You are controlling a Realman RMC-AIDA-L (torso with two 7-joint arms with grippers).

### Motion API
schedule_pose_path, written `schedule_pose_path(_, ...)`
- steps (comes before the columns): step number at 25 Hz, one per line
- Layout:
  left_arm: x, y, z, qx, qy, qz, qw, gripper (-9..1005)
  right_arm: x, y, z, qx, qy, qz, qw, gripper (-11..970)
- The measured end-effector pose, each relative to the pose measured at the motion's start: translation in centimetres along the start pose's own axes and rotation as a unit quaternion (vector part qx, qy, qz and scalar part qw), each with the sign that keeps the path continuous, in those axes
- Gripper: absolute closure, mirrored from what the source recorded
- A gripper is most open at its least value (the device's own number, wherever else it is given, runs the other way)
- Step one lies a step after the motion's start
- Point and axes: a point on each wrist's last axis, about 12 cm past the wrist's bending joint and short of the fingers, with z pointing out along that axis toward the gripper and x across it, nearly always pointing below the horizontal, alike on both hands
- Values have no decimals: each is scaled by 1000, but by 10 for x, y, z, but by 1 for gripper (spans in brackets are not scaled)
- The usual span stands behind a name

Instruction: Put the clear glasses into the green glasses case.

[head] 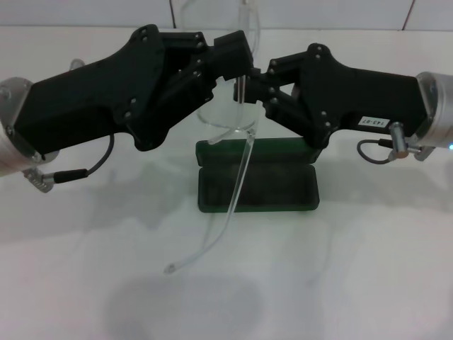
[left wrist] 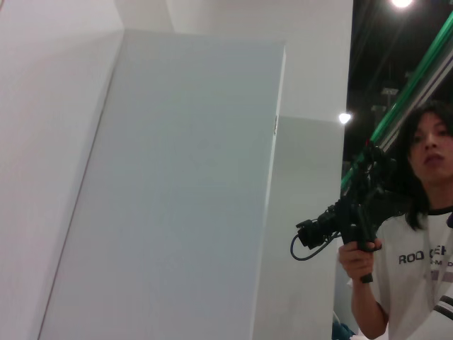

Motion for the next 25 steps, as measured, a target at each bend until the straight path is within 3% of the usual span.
schedule_pose_path(25,5,7,0,-31,-9,-7,999,957,0,0,10,-18,6,-5,1000,913)
